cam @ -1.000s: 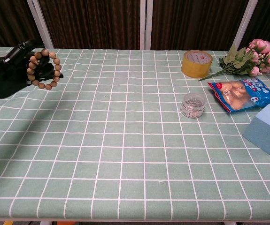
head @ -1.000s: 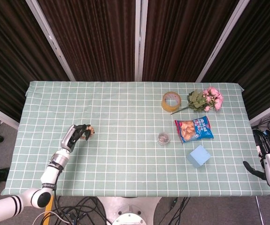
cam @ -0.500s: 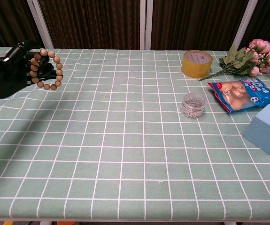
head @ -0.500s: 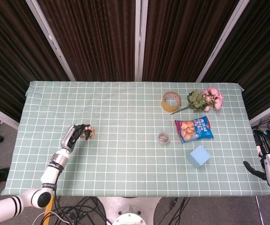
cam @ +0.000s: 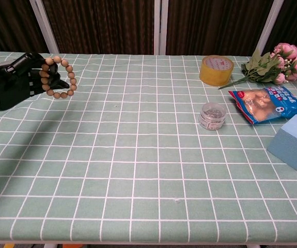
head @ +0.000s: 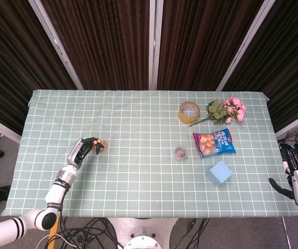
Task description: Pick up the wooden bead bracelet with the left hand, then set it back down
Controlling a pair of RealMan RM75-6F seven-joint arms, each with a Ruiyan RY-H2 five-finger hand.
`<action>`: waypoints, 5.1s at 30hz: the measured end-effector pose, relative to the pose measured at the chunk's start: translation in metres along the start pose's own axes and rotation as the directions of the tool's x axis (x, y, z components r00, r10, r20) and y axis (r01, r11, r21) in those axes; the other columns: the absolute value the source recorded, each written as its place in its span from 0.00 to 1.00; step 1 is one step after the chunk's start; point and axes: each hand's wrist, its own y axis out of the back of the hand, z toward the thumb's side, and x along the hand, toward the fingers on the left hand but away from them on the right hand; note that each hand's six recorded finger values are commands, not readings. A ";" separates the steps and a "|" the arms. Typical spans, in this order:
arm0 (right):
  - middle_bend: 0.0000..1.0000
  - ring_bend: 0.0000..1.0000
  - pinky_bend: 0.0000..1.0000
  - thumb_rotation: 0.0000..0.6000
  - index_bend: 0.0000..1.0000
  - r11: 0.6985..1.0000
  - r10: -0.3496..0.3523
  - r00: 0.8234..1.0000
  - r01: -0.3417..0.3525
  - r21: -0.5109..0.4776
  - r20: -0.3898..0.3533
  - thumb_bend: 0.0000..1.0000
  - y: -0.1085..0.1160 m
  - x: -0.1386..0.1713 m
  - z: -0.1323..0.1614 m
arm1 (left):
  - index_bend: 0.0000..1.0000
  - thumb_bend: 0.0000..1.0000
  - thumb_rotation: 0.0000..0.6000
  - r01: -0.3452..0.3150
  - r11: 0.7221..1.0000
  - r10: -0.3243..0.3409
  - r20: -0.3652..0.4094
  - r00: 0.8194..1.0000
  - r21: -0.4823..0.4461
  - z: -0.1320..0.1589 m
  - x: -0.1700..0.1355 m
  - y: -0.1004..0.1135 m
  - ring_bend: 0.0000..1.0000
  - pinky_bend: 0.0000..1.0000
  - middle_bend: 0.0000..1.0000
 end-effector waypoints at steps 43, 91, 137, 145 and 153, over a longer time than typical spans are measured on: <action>0.12 0.00 0.00 1.00 0.00 1.000 0.008 1.000 -0.008 -0.011 0.014 0.07 -0.003 -0.002 -0.005 | 0.53 0.54 0.55 0.021 1.000 -0.021 -0.007 1.000 0.011 0.001 0.005 -0.001 0.42 0.13 0.65; 0.13 0.00 0.00 1.00 0.00 1.000 -0.002 1.000 0.003 -0.006 0.013 0.07 0.000 0.001 -0.004 | 0.60 0.72 0.50 0.020 0.999 -0.020 -0.014 1.000 -0.028 0.003 0.004 -0.001 0.42 0.13 0.70; 0.13 0.00 0.00 1.00 0.00 0.999 0.019 1.000 -0.019 -0.029 0.011 0.07 -0.007 0.001 -0.008 | 0.26 0.48 0.21 -0.027 0.736 -0.088 0.135 0.987 0.676 0.008 0.002 0.004 0.14 0.12 0.32; 0.13 0.00 0.00 1.00 0.00 0.999 0.034 0.999 -0.033 -0.037 0.014 0.07 -0.011 0.001 -0.011 | 0.20 0.19 0.91 -0.153 0.420 -0.106 0.216 0.971 0.895 0.020 -0.005 0.005 0.11 0.11 0.26; 0.12 0.00 0.00 1.00 0.00 0.997 0.079 0.996 -0.078 -0.019 0.044 0.10 -0.013 0.002 -0.027 | 0.20 0.19 1.00 -0.323 0.294 0.099 0.307 0.947 0.900 0.056 -0.037 0.082 0.11 0.10 0.26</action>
